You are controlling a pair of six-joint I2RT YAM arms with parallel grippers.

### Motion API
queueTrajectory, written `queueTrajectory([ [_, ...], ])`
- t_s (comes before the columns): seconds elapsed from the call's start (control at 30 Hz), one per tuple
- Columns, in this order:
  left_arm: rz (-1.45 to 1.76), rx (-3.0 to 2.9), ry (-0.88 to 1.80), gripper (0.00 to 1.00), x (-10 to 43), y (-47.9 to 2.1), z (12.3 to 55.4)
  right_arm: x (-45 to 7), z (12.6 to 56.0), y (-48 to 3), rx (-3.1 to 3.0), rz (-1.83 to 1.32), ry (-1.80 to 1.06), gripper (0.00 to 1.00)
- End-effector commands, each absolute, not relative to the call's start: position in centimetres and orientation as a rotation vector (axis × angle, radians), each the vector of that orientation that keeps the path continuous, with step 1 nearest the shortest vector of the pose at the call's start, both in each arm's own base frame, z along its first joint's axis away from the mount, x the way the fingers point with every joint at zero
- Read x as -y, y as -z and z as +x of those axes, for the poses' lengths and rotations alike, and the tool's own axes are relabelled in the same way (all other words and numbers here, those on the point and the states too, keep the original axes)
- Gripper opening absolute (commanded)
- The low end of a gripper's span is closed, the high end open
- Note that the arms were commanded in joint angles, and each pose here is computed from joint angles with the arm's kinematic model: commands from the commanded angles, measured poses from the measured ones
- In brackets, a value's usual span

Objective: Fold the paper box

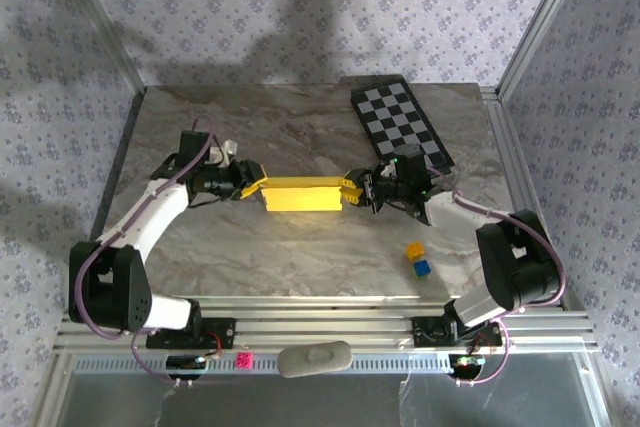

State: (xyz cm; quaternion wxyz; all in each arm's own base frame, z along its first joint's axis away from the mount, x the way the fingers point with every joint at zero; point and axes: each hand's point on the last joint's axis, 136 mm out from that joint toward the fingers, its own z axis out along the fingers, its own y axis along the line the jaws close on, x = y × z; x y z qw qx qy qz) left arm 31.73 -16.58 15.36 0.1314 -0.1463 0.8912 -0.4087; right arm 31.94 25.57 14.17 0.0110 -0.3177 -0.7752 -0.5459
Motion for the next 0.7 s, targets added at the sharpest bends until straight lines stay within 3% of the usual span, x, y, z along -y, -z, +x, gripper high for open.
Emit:
queueTrajectory([
  [0.0,-0.413,-2.600,1.205,0.30,17.0,-14.4,31.6,-25.1,31.9,-12.1,2.438,-1.051,1.598,0.27],
  [0.2,-0.412,-2.633,1.167,0.12,16.6,-12.7,31.1,-24.9,31.8,-11.5,2.447,-1.052,1.569,0.25],
  [0.47,-0.388,-2.662,1.146,0.08,16.6,-11.9,31.0,-24.5,31.7,-10.6,2.491,-1.008,1.499,0.10],
  [0.57,-0.361,-2.671,1.130,0.08,16.5,-12.3,30.6,-24.2,30.9,-10.5,2.541,-0.952,1.440,0.11],
  [0.67,-0.342,-2.700,1.098,0.14,16.5,-12.3,29.5,-23.5,29.1,-10.4,2.628,-0.841,1.321,0.23],
])
